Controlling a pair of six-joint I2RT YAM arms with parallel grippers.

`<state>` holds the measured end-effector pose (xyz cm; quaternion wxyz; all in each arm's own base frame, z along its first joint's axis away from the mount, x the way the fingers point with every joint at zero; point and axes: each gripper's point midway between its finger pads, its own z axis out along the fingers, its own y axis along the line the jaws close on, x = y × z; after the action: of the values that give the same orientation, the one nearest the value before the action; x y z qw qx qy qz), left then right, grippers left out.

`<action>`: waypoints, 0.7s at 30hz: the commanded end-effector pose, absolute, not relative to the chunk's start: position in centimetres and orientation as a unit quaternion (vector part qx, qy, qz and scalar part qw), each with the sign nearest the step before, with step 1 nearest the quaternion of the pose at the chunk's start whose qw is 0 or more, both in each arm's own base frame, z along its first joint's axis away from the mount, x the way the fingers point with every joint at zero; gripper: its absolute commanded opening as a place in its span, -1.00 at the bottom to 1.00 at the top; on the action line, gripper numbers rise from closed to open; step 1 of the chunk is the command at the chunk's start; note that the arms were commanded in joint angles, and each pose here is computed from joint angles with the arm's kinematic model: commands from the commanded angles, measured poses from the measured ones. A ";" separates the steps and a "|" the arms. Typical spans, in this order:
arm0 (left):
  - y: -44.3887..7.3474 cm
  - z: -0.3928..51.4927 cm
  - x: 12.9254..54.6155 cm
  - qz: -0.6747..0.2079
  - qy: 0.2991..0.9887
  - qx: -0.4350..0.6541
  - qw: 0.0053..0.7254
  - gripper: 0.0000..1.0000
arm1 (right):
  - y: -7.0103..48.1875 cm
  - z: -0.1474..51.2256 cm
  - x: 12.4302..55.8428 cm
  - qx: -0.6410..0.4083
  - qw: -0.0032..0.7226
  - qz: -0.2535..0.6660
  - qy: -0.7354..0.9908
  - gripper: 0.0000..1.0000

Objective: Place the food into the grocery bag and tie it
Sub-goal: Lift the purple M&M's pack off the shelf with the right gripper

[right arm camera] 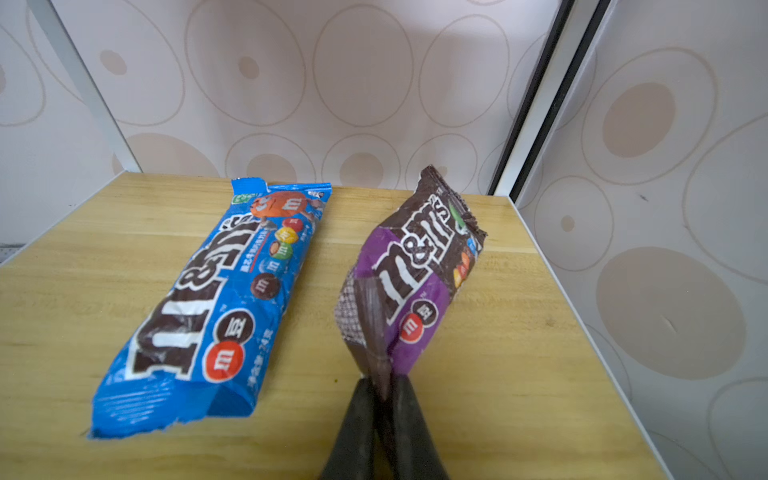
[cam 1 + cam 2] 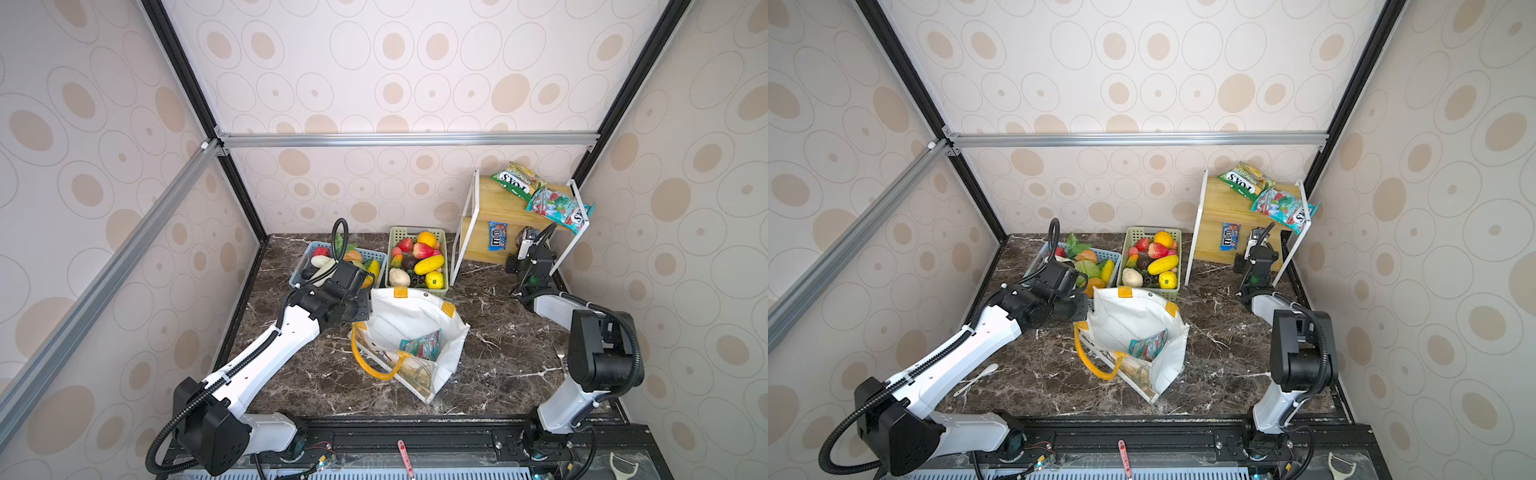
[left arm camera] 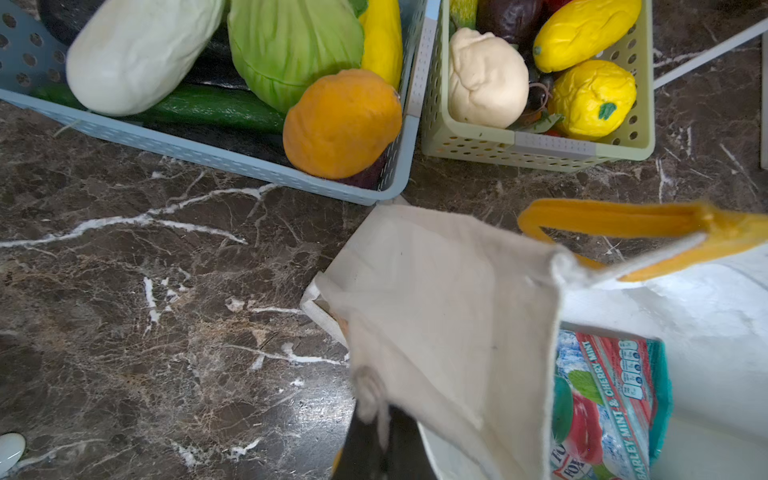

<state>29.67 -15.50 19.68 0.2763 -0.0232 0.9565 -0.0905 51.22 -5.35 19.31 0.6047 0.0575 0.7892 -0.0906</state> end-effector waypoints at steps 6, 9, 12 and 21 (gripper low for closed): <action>-15.3 20.2 29.8 -0.090 0.955 -0.027 0.281 -1.00 | -4.9 20.4 50.0 0.049 0.613 -0.076 0.785 -0.89; -15.3 20.3 29.8 -0.091 0.955 -0.027 0.282 -1.00 | -4.7 21.0 49.4 0.047 0.616 -0.070 0.783 -0.94; -15.5 20.4 29.9 -0.094 0.954 -0.025 0.284 -1.00 | -4.5 21.7 48.7 0.047 0.619 -0.063 0.782 -0.95; -15.7 20.5 29.9 -0.103 0.952 -0.023 0.287 -1.00 | -3.1 22.4 46.4 0.046 0.601 -0.018 0.798 -1.00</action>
<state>29.72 -15.61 19.75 0.2775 -0.0229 0.9559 -0.0935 47.50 -3.63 22.91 0.6154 0.0431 0.7859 -0.0423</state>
